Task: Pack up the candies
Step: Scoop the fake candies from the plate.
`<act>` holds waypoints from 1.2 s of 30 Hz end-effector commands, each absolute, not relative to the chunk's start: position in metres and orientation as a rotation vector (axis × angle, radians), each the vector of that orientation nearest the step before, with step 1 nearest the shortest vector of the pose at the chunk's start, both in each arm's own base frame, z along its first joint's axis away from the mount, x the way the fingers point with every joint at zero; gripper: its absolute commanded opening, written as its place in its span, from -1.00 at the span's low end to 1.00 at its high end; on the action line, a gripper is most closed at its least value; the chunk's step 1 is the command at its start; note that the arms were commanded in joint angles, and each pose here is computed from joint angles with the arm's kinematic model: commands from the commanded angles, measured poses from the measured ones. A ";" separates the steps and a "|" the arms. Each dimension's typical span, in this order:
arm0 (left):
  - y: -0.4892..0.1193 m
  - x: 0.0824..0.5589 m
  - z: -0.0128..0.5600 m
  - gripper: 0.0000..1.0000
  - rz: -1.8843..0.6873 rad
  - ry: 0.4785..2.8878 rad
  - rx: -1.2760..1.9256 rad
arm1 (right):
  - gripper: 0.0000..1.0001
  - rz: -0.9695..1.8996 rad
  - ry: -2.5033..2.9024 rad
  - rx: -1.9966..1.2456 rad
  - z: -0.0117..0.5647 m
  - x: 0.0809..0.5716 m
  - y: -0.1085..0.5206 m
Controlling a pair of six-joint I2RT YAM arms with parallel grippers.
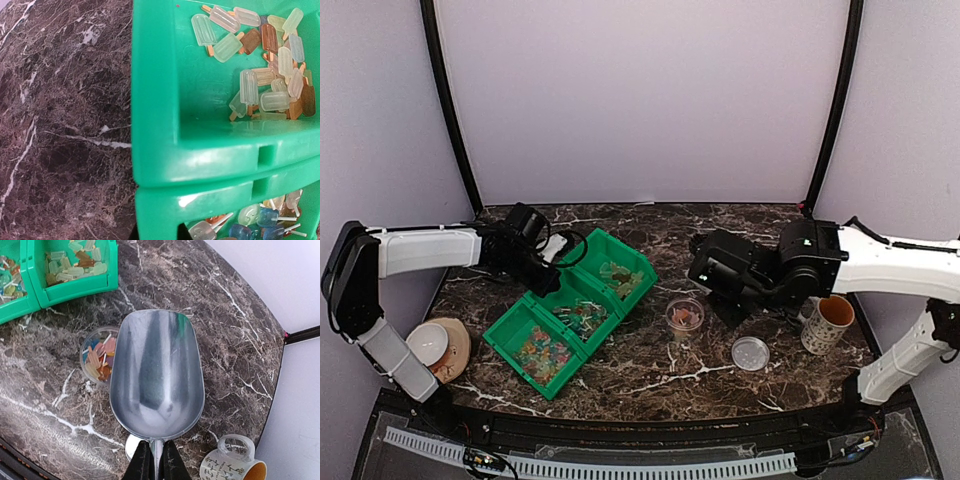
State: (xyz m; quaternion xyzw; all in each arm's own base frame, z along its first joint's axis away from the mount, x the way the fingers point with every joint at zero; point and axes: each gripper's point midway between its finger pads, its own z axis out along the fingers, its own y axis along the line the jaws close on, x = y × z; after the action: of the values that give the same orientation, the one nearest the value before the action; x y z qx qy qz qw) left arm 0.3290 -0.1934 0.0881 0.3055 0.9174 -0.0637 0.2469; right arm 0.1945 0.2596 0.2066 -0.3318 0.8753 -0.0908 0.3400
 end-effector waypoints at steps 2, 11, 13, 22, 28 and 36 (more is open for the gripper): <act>-0.229 0.335 0.142 -1.00 -0.650 2.360 0.656 | -1.00 -0.149 2.162 -0.680 0.235 0.209 0.265; -0.251 0.316 0.138 -1.00 -1.154 2.333 0.519 | -1.00 -0.075 2.092 -0.641 0.255 0.213 0.270; -0.258 0.312 0.142 -1.00 -1.255 2.311 0.508 | -1.00 -0.067 2.081 -0.646 0.258 0.214 0.273; -0.247 0.319 0.125 -1.00 -1.111 2.396 0.483 | -1.00 -0.056 2.076 -0.755 0.259 0.213 0.293; -0.222 0.316 0.115 -1.00 -0.865 2.493 0.530 | -1.00 -0.079 2.080 -0.894 0.261 0.210 0.308; -0.212 0.301 0.101 -1.00 -0.635 2.553 0.654 | -1.00 -0.115 2.129 -1.179 0.229 0.200 0.340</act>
State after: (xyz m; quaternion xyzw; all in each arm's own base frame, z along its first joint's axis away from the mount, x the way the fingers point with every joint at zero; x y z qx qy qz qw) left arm 0.3002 -0.2011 0.0649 0.1940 0.9364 -0.2337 0.1758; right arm 0.2102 0.3247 0.2487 -0.3922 0.8314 -0.0373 0.3919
